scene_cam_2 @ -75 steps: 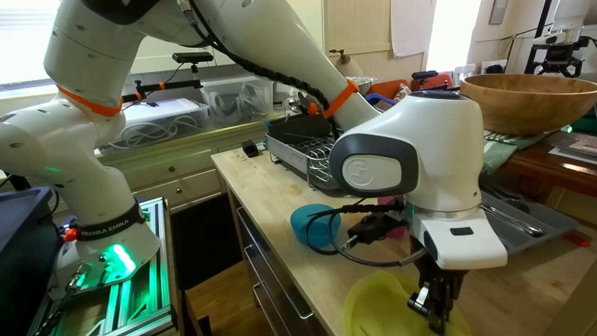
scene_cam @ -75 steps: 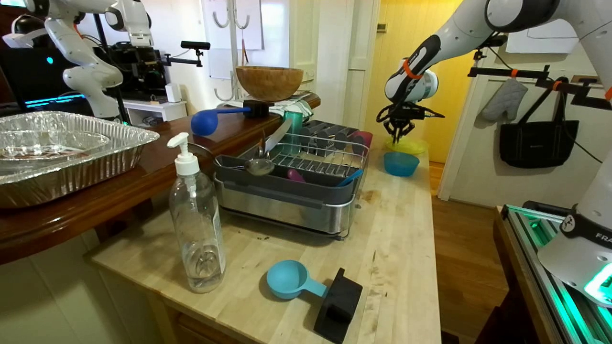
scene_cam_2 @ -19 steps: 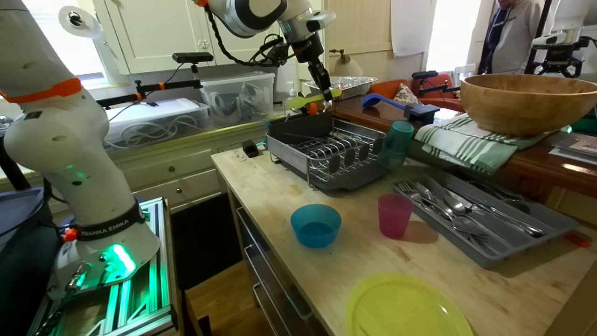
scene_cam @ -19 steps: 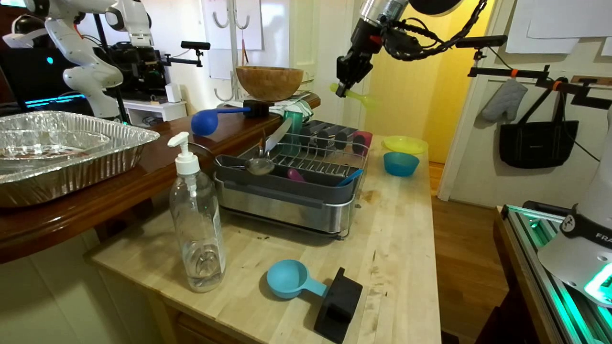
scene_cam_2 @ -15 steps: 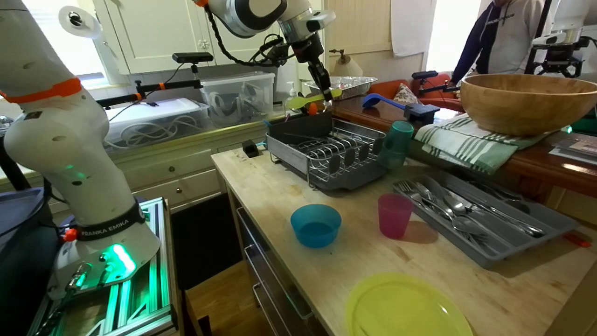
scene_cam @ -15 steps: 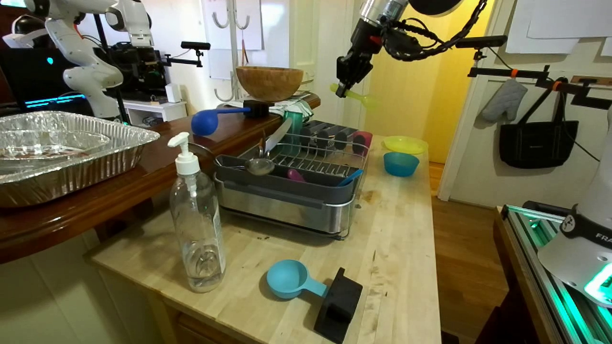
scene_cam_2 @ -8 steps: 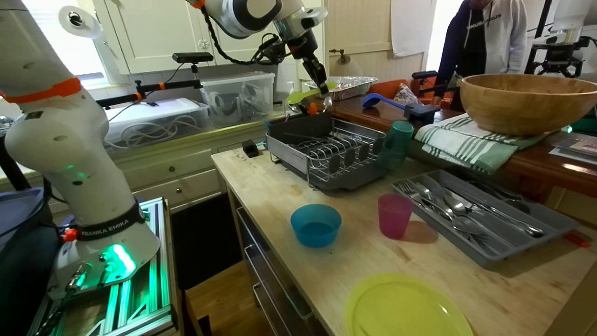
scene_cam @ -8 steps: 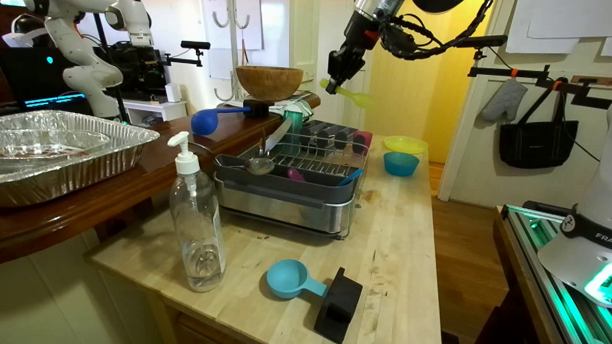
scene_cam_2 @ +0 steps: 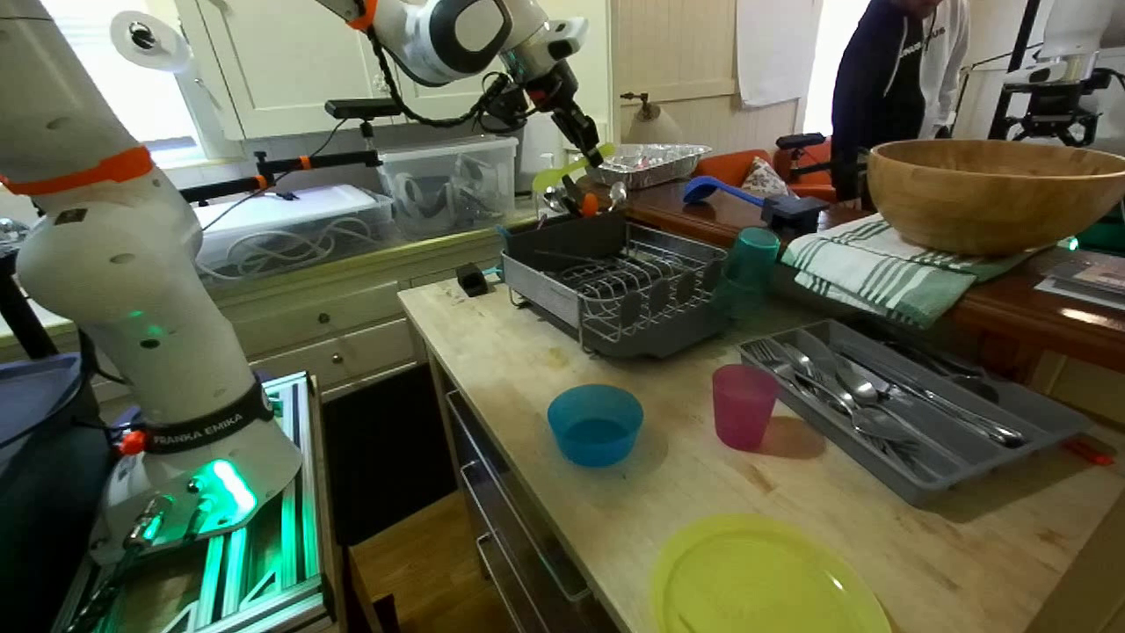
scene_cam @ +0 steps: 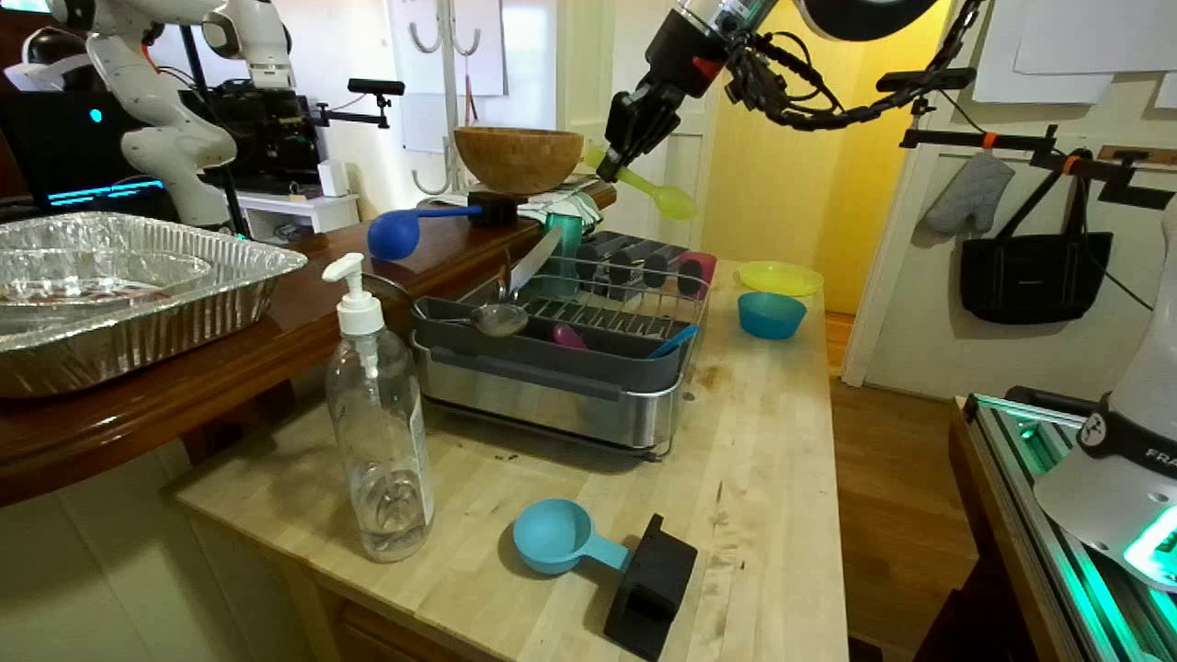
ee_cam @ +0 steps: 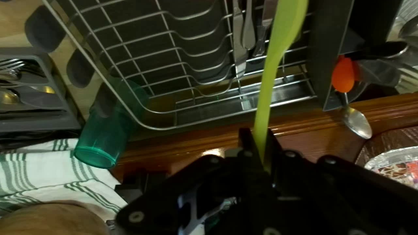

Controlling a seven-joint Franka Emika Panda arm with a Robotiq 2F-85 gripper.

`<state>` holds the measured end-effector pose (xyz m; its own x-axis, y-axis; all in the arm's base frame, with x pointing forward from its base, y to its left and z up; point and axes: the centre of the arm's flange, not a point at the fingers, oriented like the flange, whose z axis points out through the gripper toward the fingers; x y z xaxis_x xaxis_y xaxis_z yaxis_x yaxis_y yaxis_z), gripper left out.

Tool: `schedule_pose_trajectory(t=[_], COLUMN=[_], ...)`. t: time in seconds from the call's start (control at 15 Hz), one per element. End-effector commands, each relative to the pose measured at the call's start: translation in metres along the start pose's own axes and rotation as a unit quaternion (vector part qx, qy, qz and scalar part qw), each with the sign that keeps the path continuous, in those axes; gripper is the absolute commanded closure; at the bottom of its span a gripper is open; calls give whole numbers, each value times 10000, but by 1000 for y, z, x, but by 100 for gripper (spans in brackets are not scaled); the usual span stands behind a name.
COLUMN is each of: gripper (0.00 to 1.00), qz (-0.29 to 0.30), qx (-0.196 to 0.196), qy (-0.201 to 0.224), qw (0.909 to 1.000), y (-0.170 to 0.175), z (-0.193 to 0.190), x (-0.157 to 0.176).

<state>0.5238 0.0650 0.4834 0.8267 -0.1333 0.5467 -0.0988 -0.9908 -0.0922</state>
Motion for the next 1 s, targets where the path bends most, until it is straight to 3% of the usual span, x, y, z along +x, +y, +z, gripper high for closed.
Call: schedule_pose_trajectory(t=[0.0, 0.47, 0.93], gripper=[97, 97, 97], qz=[-140, -664, -917], qx=[250, 598, 770], qy=[218, 492, 612], qw=[9994, 9948, 9909], y=[-24, -72, -91], z=[0, 5, 26], x=[-16, -37, -58])
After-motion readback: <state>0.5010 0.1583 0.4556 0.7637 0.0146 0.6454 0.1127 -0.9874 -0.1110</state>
